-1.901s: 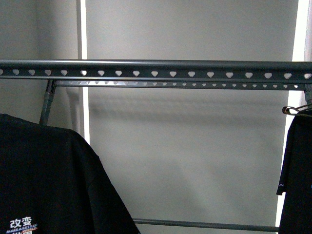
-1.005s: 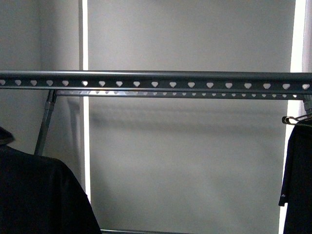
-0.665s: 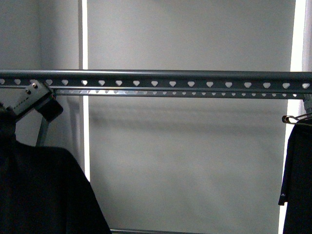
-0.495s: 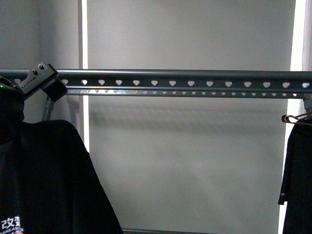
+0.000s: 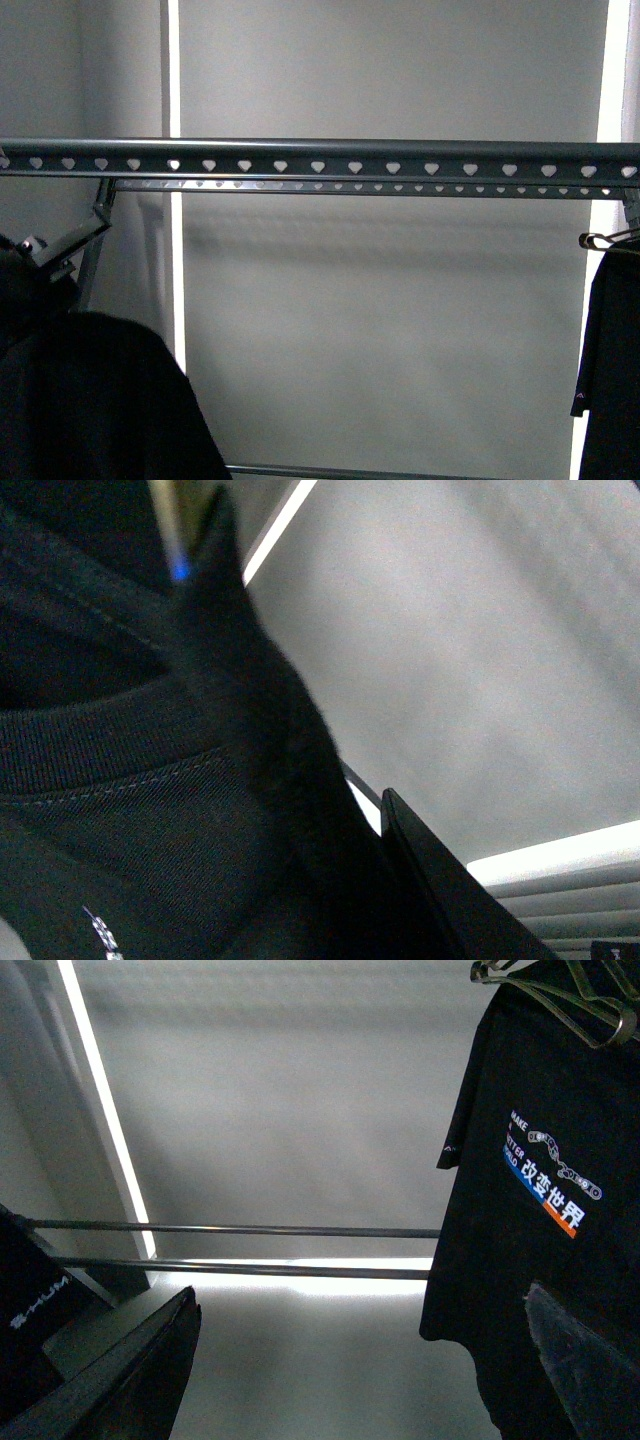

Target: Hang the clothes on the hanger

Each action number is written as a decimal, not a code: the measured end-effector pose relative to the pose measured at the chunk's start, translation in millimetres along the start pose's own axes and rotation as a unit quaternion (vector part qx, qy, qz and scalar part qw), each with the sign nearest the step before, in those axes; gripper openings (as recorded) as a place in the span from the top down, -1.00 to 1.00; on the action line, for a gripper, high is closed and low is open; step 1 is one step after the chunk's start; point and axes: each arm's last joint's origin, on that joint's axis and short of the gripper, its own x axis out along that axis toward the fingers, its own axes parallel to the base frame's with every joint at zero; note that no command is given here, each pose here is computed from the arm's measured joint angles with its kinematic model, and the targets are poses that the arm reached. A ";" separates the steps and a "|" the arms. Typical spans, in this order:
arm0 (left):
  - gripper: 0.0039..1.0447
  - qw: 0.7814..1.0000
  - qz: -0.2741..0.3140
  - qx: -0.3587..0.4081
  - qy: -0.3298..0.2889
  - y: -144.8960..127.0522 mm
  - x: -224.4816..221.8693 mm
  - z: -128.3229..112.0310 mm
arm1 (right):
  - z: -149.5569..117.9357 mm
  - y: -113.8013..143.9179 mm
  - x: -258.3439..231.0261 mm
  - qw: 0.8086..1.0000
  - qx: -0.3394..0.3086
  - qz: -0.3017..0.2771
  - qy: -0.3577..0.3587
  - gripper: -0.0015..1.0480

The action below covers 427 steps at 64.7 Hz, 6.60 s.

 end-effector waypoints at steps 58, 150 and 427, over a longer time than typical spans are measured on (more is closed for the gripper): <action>0.92 0.776 -0.398 0.428 0.239 21.0 -134.4 -47.6 | 0.0 0.0 0.0 1.000 0.000 0.000 0.000 -0.86; 0.92 0.257 -0.452 0.833 -0.188 -26.8 -62.6 -33.1 | 58.6 -7.9 14.2 0.925 -0.258 0.269 -0.075 -0.86; 0.94 0.928 -0.133 0.332 -0.109 131.2 -181.8 -80.5 | 211.4 -64.1 308.0 0.869 0.428 0.084 0.236 0.94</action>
